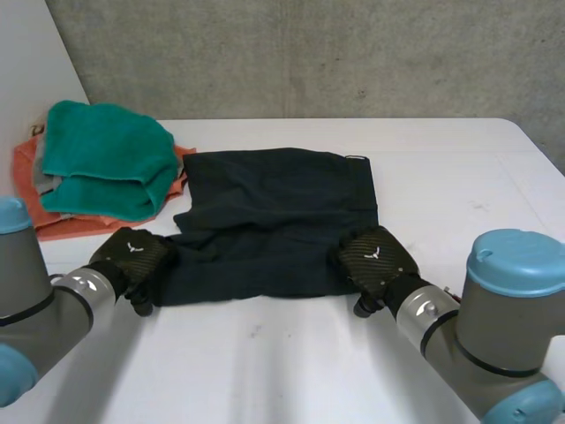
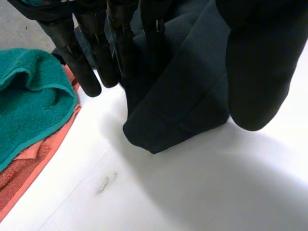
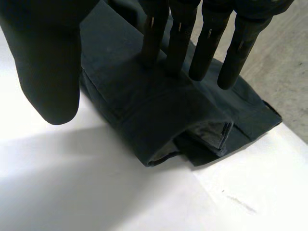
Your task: Fold the laundry.
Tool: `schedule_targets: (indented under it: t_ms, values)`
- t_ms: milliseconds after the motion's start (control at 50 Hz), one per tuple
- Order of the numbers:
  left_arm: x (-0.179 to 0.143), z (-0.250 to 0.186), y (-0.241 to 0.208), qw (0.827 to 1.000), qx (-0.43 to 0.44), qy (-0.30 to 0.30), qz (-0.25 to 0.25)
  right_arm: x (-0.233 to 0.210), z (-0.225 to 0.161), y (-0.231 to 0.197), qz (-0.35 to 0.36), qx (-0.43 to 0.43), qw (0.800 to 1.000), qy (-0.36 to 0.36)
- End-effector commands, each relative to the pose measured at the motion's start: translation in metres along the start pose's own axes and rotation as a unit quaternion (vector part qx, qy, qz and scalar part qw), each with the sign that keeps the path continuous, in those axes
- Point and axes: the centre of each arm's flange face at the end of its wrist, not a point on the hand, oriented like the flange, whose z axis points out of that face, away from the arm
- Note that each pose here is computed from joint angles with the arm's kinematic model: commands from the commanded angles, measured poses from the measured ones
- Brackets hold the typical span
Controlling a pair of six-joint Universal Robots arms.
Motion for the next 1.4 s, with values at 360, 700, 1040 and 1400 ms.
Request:
schedule_targets:
  t_ms: [360, 700, 1040, 1400]
  values:
    - [-0.005, 0.040, 0.004, 0.998, -0.002, -0.032, 0.060, 0.002, 0.035, 0.007, -0.067, 0.063, 0.993, 0.074]
    - [-0.070, -0.171, -0.193, 0.948, 0.284, -0.137, -0.032, 0.131, -0.057, -0.172, -0.022, 0.150, 0.971, 0.183]
    - [-0.072, -0.090, -0.205, 0.975, 0.197, -0.080, -0.058, 0.164, -0.018, -0.161, 0.026, 0.099, 0.984, 0.144]
    - [-0.152, -0.079, -0.321, 0.837, 0.485, -0.238, -0.094, 0.224, 0.020, -0.259, -0.005, 0.428, 0.834, 0.348]
